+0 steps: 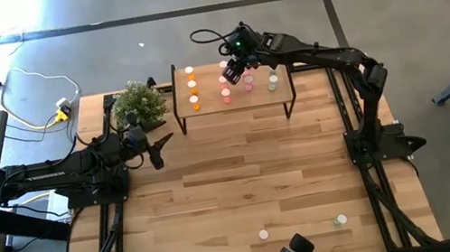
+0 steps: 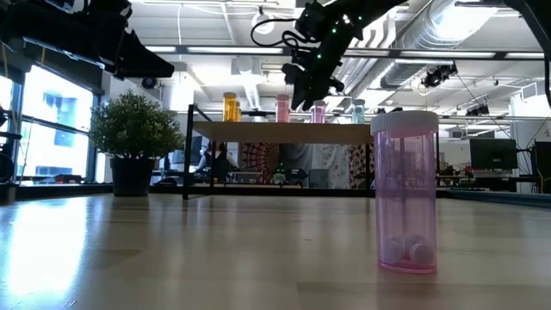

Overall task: Pick and place medicine bottles onto shelf by color
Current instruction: Adjust the pink pill bottles in the shelf

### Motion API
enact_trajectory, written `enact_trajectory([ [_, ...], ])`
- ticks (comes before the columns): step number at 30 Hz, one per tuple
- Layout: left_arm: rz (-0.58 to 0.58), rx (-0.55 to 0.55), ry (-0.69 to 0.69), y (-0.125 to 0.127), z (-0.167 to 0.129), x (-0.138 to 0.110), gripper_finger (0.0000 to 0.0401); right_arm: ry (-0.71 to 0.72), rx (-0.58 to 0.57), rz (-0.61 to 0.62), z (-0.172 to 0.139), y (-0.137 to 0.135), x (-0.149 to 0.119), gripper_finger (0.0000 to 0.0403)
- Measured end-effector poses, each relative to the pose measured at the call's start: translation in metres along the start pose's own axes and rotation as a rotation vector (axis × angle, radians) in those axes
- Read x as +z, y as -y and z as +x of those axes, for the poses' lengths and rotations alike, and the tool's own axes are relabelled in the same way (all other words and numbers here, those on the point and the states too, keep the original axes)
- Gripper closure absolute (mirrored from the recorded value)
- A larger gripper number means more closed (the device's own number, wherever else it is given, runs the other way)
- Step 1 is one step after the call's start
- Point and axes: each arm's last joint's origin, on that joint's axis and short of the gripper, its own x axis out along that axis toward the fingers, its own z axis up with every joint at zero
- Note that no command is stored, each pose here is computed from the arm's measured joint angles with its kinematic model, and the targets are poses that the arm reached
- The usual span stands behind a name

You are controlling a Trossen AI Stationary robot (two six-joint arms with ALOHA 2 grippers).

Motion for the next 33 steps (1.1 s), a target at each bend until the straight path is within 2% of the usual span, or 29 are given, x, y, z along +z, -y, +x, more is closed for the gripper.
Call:
enact_trajectory([
  [15, 0.0, 0.0, 0.0, 0.0, 0.0, 0.0, 0.0201, 0.005, 0.039, 0.003, 0.0, -0.001, 0.001, 0.0224],
  [22, 0.0, 0.0, 0.0, 0.0, 0.0, 0.0, 0.0201, 0.033, -0.014, 0.026, 0.001, 0.003, 0.003, 0.0224],
  [26, 0.025, 0.0, 0.0, 0.0, 0.0, 0.0, 0.0201, 0.063, -0.031, 0.043, 0.002, 0.012, 0.007, 0.0224],
  [33, 0.027, 0.0, 0.0, 0.0, 0.0, 0.0, 0.0201, 0.074, -0.04, 0.125, 0.01, 0.048, 0.01, 0.0224],
])
